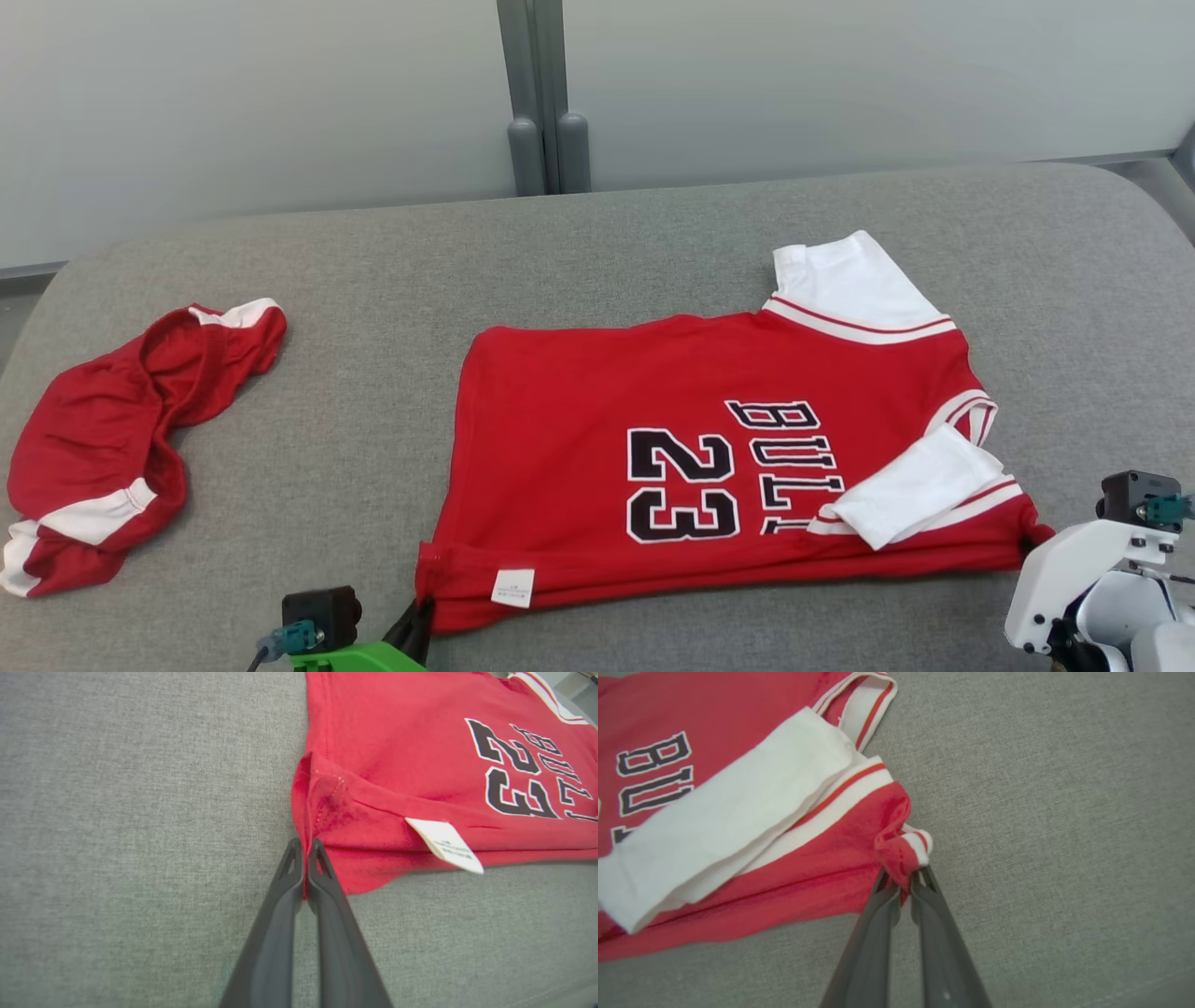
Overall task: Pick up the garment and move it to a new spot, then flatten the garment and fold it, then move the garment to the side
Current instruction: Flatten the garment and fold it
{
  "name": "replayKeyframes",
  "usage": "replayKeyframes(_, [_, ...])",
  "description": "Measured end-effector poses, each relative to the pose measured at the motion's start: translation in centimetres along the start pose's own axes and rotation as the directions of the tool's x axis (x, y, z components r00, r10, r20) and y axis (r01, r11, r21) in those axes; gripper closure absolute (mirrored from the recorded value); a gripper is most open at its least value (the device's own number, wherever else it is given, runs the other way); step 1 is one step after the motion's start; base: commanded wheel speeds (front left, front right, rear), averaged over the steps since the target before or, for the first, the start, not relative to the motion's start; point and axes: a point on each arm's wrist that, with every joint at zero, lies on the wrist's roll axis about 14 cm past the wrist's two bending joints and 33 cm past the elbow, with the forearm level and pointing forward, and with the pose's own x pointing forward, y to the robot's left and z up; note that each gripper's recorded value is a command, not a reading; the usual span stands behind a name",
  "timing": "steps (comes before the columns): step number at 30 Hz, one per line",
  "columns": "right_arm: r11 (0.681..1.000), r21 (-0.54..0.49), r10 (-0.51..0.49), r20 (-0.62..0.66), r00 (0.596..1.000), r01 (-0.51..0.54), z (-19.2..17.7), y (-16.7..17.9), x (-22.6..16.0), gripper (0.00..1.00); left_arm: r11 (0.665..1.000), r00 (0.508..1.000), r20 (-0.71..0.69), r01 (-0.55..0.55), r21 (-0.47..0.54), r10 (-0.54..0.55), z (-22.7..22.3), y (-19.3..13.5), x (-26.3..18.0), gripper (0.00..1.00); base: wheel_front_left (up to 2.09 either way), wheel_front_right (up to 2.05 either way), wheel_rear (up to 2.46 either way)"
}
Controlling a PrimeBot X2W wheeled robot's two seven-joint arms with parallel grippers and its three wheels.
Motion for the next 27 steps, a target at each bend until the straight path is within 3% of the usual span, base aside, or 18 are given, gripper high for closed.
replayKeyframes(5, [1.000, 0.019, 0.000, 0.008, 1.000, 0.000, -0.3, -0.2, -1.3, 1.00, 1.000, 1.000, -0.009, 0.005, -0.016, -0.005, -0.2, -0.5, -1.4, 1.00, 0.00, 0.00, 0.00])
replayKeyframes(6, [1.000, 0.021, -0.001, 0.005, 1.000, 0.001, -0.4, -0.3, -1.5, 0.79, 1.000, 1.000, -0.008, 0.004, -0.019, -0.005, -0.1, -0.5, -1.6, 0.84, 0.00, 0.00, 0.00])
replayKeyframes(7, [1.000, 0.022, -0.003, 0.001, 1.000, 0.003, -0.5, -0.3, -1.5, 0.00, 1.000, 1.000, -0.011, 0.004, -0.020, -0.004, -0.1, -0.5, -1.7, 0.14, 0.00, 0.00, 0.00])
replayKeyframes(8, [1.000, 0.020, -0.007, -0.008, 1.000, 0.007, -0.8, -0.4, -1.6, 0.00, 1.000, 1.000, -0.007, 0.004, -0.022, -0.004, 0.0, -0.6, -1.7, 0.00, 0.00, 0.00, 0.00])
replayKeyframes(17, [1.000, 0.006, 0.003, 0.031, 1.000, -0.003, 0.7, 0.3, -1.3, 0.00, 0.999, 0.999, 0.049, -0.002, -0.046, 0.004, 1.1, -0.8, -1.4, 0.00, 0.00, 0.00, 0.00])
replayKeyframes(27, [0.992, -0.114, 0.063, 0.164, 0.984, -0.045, 9.9, 2.9, 0.6, 0.00, 0.999, 0.990, 0.143, -0.004, 0.053, -0.004, 8.0, -0.2, 1.9, 0.00, 0.00, 0.00, 0.00])
